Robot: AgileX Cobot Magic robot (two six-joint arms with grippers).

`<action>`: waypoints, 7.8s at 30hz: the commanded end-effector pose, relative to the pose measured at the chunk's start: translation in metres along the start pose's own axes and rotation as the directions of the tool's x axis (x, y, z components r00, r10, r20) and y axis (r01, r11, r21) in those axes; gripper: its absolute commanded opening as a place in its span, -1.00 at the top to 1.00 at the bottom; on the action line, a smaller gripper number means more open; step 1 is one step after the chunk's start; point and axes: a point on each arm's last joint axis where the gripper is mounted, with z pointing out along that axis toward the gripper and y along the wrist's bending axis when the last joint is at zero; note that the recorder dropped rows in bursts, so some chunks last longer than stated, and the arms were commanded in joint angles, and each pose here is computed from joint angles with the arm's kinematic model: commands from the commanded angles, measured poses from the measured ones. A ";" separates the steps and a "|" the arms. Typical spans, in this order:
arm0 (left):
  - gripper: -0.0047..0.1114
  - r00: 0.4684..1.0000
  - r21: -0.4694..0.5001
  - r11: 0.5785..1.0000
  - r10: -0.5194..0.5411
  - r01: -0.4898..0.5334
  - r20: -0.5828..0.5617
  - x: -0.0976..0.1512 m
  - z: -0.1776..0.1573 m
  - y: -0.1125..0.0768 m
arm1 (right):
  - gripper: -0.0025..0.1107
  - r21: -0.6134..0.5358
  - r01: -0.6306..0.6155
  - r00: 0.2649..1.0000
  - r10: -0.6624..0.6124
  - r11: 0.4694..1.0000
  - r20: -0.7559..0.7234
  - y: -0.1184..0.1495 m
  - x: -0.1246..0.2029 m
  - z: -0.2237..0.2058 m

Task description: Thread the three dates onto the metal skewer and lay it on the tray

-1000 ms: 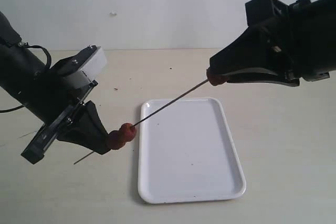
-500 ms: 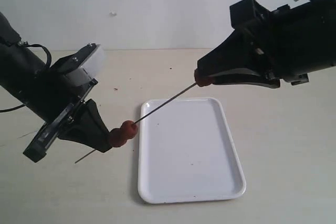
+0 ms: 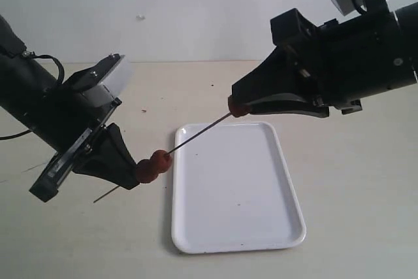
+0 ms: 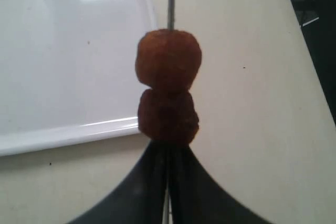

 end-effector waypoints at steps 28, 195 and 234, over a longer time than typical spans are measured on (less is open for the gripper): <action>0.92 1.000 -0.015 1.000 -0.006 0.007 0.025 -0.004 0.000 0.001 | 0.00 -0.029 0.088 0.994 -0.086 0.996 0.072 0.009 -0.004 -0.008; 0.92 0.462 -0.118 0.447 -0.844 0.887 0.273 -0.067 0.090 0.015 | 0.41 0.033 -0.245 0.955 0.235 0.969 0.183 -0.139 -0.107 0.053; 0.92 0.487 -0.157 0.464 -0.791 0.872 0.371 -0.067 0.072 0.034 | 0.25 -0.122 -0.036 0.999 0.037 0.992 0.012 -0.103 -0.094 0.036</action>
